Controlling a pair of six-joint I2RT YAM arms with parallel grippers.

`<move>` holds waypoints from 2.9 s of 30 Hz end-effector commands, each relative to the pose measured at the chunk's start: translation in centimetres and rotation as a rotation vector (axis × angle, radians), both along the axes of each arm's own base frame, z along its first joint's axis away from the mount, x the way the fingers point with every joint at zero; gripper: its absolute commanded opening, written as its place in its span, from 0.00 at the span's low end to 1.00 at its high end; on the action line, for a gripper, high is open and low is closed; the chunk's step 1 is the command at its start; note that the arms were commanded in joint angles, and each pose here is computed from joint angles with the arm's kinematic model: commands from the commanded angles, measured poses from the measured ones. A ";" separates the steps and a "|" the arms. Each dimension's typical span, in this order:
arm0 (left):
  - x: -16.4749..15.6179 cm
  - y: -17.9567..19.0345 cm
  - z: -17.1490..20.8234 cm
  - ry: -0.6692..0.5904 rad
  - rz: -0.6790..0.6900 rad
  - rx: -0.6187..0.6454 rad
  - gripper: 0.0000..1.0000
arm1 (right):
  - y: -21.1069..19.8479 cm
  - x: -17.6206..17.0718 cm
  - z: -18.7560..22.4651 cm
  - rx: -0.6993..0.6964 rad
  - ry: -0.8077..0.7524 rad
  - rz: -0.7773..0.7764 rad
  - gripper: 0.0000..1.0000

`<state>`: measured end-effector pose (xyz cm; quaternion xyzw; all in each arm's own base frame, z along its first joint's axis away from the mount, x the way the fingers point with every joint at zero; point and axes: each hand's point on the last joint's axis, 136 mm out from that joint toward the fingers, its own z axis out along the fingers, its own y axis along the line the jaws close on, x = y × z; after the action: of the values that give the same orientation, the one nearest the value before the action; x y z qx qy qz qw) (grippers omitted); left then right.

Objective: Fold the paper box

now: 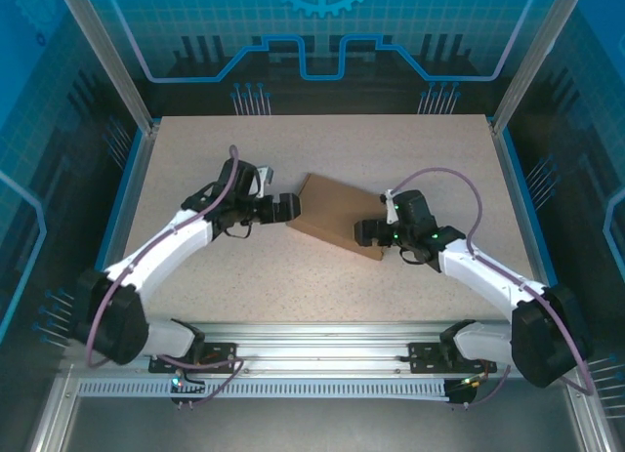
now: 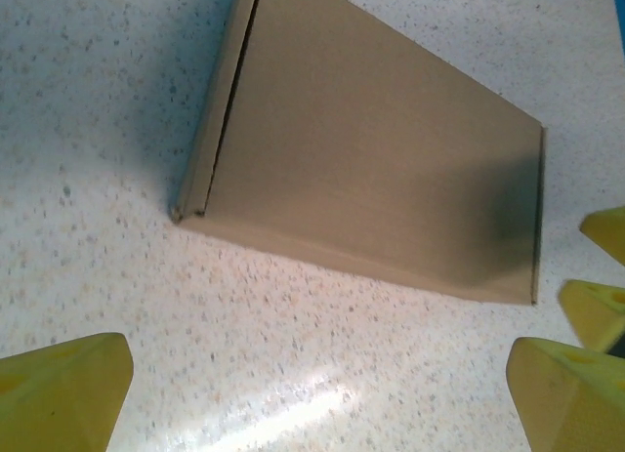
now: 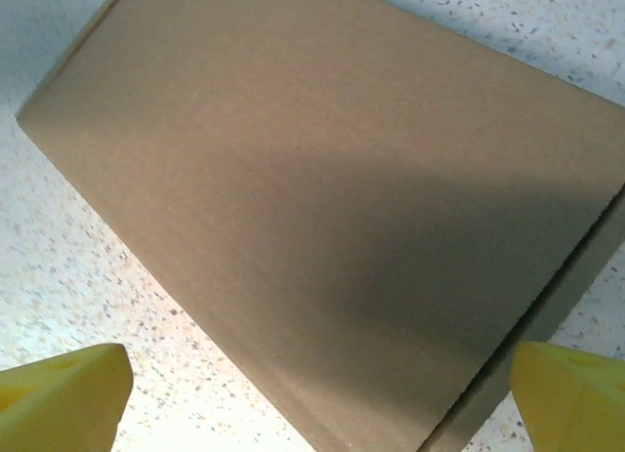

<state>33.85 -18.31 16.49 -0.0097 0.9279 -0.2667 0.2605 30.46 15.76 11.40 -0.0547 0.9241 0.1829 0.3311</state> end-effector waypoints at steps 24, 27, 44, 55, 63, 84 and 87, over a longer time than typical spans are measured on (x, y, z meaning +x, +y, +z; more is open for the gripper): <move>12.1 -3.4 -7.7 0.091 -0.113 0.056 0.99 | -2.6 2.3 -3.2 0.360 0.146 -0.157 1.00; 12.0 -4.0 -7.9 0.109 -0.136 0.026 0.99 | -2.4 2.4 -3.5 0.363 0.153 -0.152 1.00; 10.9 -4.6 -7.9 0.140 -0.152 -0.027 0.99 | -1.2 3.5 -4.2 0.404 0.167 -0.100 1.00; 9.3 -2.3 -8.0 0.127 -0.070 0.005 0.99 | 1.1 4.0 -3.8 0.412 0.160 -0.009 1.00; 9.7 1.6 -5.8 0.047 0.051 0.036 0.99 | -1.5 3.3 -3.6 0.292 0.106 -0.101 1.00; 1.7 17.2 -3.0 -0.287 0.452 0.247 0.99 | -12.8 4.3 1.8 -0.143 -0.216 -0.326 1.00; 1.5 18.5 -3.2 -0.356 0.494 0.302 0.99 | -13.8 4.9 1.4 -0.164 -0.227 -0.341 1.00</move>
<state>34.77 -1.95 11.98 -0.1446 0.8913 -0.1020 0.4175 34.94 3.73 13.39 0.0554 0.8886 0.0807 0.4481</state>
